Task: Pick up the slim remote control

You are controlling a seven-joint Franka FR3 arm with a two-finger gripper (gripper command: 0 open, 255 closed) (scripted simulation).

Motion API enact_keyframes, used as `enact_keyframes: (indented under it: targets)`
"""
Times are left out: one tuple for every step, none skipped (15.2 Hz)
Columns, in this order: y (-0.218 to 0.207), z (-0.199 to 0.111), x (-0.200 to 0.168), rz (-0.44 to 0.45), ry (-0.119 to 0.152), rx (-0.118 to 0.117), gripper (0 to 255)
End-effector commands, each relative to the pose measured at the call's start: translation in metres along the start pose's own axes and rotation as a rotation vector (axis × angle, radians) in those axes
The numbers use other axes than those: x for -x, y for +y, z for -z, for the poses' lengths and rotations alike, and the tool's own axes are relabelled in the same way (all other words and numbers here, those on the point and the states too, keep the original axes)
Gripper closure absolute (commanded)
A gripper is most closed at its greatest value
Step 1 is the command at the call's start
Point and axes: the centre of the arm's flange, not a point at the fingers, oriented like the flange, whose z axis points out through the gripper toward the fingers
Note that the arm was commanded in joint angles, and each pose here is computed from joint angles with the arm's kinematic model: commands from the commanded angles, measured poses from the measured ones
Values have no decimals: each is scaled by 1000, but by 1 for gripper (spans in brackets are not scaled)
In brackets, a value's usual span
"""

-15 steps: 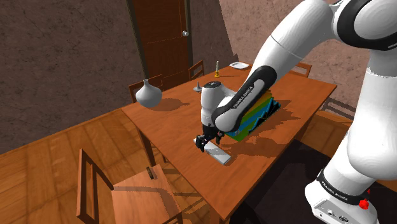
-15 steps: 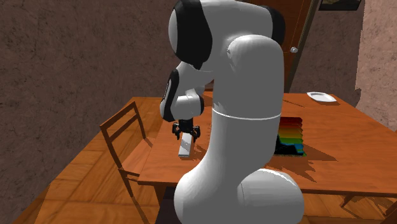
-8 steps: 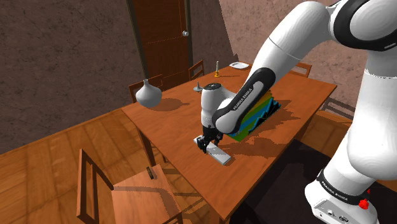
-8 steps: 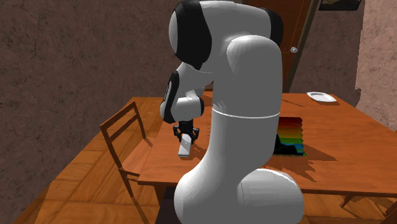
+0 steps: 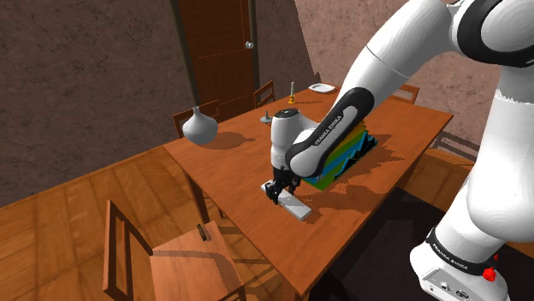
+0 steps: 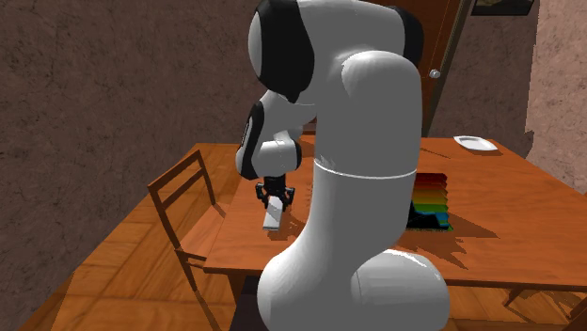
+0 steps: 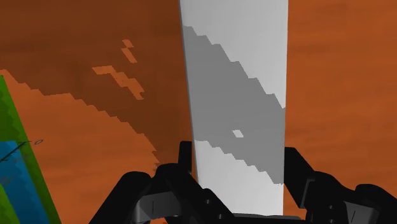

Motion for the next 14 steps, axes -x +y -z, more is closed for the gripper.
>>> enact_keyframes:
  targets:
    - [0, 11, -2, 0, 0, 0, 255]
    - [0, 16, -2, 0, 0, 0, 255]
    - [-1, 21, -2, 0, 0, 0, 255]
    - [-1, 26, -2, 0, 0, 0, 255]
    - [-1, 32, -2, 0, 0, 0, 255]
    - [-1, 37, -2, 0, 0, 0, 255]
    - [-1, 42, -2, 0, 0, 0, 255]
    - [-1, 48, -2, 0, 0, 0, 255]
    - [-1, 53, -2, 0, 0, 0, 255]
    - [-1, 58, -2, 0, 0, 0, 255]
    - [-1, 63, -2, 0, 0, 0, 255]
    - [-2, 69, -2, 0, 0, 0, 255]
    - [-2, 70, -2, 0, 0, 0, 255]
    - [-2, 70, -2, 0, 0, 0, 255]
